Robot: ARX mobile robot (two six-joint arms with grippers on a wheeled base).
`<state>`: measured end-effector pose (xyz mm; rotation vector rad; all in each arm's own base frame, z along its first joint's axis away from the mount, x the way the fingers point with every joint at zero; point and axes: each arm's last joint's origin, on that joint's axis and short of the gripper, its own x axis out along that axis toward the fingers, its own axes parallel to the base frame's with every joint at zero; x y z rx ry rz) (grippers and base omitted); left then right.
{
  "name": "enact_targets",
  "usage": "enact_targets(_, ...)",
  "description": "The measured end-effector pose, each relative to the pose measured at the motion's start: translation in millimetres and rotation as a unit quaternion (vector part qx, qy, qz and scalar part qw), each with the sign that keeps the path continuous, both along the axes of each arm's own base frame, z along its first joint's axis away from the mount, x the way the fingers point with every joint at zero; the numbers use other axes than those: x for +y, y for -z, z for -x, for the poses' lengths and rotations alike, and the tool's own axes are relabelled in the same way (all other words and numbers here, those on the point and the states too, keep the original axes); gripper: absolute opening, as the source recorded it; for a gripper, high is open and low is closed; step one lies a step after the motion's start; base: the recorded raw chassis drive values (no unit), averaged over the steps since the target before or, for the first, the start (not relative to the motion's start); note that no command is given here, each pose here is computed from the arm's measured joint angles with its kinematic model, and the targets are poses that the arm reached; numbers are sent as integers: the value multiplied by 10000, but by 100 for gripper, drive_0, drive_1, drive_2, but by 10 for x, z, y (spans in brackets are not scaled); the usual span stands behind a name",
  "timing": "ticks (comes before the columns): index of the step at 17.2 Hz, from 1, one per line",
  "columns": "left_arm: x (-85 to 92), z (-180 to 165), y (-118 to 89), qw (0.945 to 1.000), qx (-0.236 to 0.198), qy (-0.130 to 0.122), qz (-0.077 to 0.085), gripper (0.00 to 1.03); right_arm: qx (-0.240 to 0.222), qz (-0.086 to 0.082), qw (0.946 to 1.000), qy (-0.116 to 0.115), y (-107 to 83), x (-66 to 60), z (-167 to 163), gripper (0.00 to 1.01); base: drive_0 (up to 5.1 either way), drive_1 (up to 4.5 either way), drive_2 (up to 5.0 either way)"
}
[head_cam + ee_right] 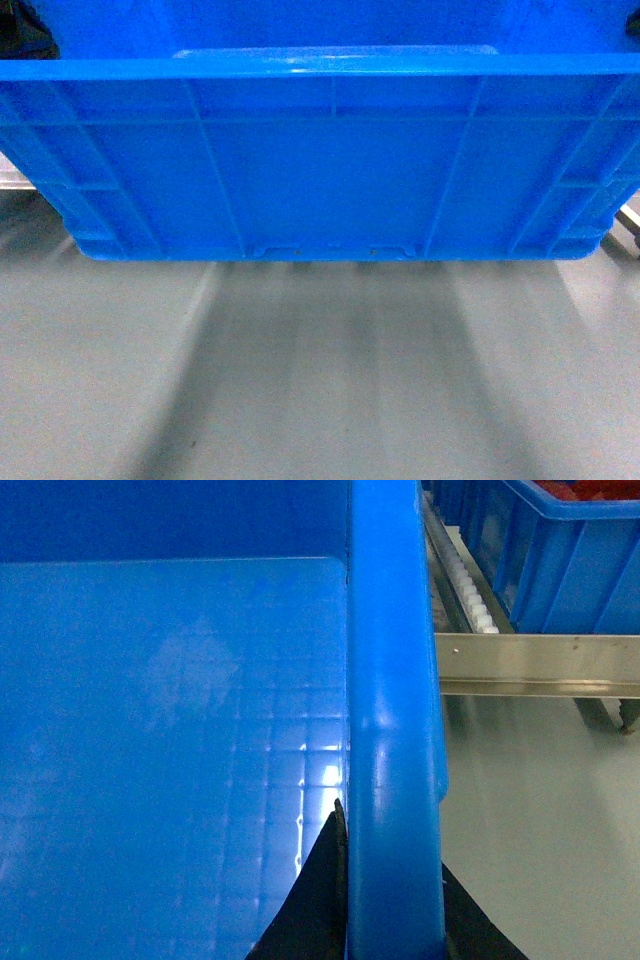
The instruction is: Place box next to blue box on left shelf
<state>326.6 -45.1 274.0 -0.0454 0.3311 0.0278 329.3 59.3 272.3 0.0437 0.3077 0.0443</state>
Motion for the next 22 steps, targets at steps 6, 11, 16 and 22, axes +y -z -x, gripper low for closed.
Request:
enact_targets(6, 0, 0, -1, 10000, -4, 0, 1, 8, -8, 0, 10000, -1, -1, 0, 0, 8, 0, 0, 0)
enact_targets(11, 0, 1, 3, 10000, 17, -1, -1, 8, 4, 3, 10000, -1, 1, 0, 0, 8, -1, 85, -86)
enact_targets(16, 0, 3, -2, 10000, 4, -2, -1, 8, -6, 1, 10000, -1, -3, 0, 1, 8, -1, 425, -427)
enact_targets(22, 0, 2, -2, 10000, 2, -1, 2, 8, -12, 3, 10000, 0, -4, -1, 1, 8, 12, 436, -411)
